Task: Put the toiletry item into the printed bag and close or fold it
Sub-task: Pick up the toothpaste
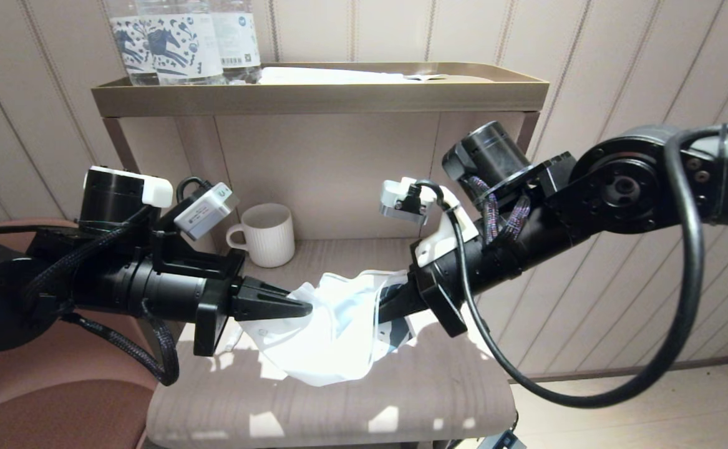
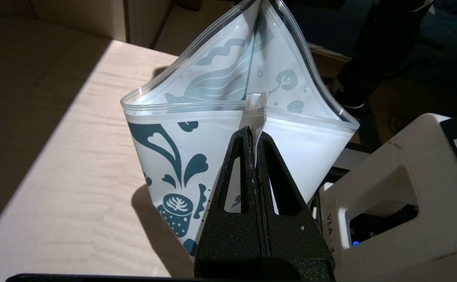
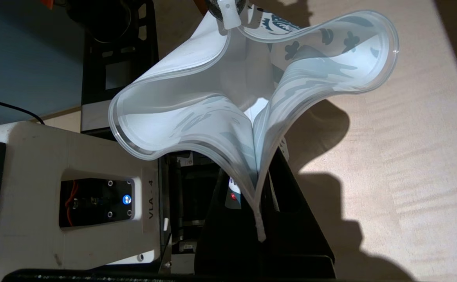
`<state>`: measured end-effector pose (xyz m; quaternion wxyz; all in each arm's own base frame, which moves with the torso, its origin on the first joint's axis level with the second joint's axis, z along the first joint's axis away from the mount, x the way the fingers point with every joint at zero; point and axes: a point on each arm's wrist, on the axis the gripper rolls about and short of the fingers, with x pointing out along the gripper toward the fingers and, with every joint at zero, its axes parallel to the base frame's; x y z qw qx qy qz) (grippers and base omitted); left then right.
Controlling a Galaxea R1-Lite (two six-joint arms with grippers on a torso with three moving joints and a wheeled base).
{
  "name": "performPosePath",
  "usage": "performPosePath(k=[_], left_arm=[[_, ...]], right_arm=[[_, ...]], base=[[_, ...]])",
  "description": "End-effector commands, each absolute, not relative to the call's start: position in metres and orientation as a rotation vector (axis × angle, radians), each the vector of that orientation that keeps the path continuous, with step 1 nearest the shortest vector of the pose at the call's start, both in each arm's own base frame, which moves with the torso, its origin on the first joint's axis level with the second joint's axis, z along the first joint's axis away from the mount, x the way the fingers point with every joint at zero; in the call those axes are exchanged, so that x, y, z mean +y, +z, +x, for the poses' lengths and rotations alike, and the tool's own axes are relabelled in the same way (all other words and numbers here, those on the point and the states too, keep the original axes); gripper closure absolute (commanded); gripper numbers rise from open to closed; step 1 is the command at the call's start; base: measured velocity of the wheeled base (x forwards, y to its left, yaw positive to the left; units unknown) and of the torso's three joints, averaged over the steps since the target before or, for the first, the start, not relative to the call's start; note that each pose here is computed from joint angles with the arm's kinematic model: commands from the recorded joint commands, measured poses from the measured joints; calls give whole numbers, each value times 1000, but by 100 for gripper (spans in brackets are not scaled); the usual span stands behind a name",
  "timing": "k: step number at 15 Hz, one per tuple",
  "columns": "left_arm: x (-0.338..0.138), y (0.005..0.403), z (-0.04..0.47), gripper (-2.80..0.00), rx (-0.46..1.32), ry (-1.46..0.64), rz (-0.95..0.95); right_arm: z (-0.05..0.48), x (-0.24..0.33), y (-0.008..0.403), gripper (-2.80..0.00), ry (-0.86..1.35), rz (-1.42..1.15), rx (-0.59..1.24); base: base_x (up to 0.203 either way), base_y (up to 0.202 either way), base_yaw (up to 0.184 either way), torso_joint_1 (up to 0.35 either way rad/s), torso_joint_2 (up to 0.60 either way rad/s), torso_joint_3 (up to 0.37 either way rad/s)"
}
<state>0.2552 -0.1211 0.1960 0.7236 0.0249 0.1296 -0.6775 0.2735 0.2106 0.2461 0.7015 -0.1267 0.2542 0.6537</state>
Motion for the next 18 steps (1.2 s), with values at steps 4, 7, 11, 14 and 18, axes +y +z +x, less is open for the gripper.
performPosePath(k=[4, 7, 11, 14, 18], left_arm=[[-120, 201, 259, 0, 268, -1489, 58], [-114, 202, 268, 0, 262, -1458, 56], [-106, 206, 275, 0, 255, -1423, 53], [-106, 202, 278, 0, 263, -1405, 56], [-104, 202, 276, 0, 263, -1405, 58]], right_arm=[[269, 202, 250, 0, 1445, -279, 564], [263, 186, 253, 0, 1414, -271, 565], [256, 167, 258, 0, 1376, -262, 554], [254, 162, 259, 0, 1366, -257, 555], [254, 162, 260, 0, 1364, -259, 550]], base=[[0, 0, 0, 0, 0, 0], [0, 0, 0, 0, 0, 0], [0, 0, 0, 0, 0, 0], [0, 0, 0, 0, 0, 0], [0, 0, 0, 0, 0, 0]])
